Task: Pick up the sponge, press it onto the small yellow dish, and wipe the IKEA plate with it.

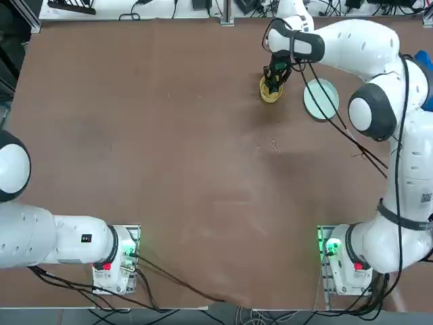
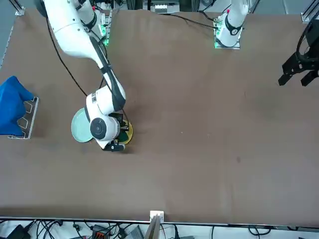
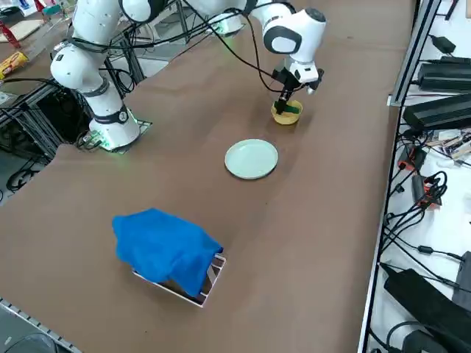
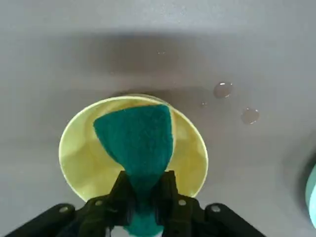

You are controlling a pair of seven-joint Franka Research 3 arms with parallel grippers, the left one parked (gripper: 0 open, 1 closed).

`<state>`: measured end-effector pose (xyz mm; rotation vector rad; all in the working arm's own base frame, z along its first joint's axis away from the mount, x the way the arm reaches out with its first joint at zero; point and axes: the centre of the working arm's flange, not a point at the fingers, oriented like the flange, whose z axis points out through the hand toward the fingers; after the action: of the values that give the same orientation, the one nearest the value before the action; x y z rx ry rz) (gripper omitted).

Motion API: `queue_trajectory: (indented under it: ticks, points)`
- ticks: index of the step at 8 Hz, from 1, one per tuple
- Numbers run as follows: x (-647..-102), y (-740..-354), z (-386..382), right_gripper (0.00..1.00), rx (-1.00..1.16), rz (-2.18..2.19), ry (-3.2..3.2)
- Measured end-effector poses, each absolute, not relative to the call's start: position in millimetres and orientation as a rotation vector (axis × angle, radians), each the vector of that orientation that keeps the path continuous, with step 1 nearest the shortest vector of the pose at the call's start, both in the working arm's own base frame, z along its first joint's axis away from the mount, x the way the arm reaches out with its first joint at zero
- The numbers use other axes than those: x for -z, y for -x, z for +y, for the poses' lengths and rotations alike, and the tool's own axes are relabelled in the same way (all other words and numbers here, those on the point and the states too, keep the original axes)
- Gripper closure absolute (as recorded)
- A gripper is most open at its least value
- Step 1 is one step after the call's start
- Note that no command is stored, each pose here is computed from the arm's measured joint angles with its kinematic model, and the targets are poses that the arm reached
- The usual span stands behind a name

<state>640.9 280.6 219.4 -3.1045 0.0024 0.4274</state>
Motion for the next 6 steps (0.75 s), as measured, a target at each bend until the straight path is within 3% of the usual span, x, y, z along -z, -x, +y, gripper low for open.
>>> queue_trajectory:
  ticks: [6]
  points:
    - [-201.8, -639.6, 281.4, 0.78, -0.446, 0.002, 3.104]
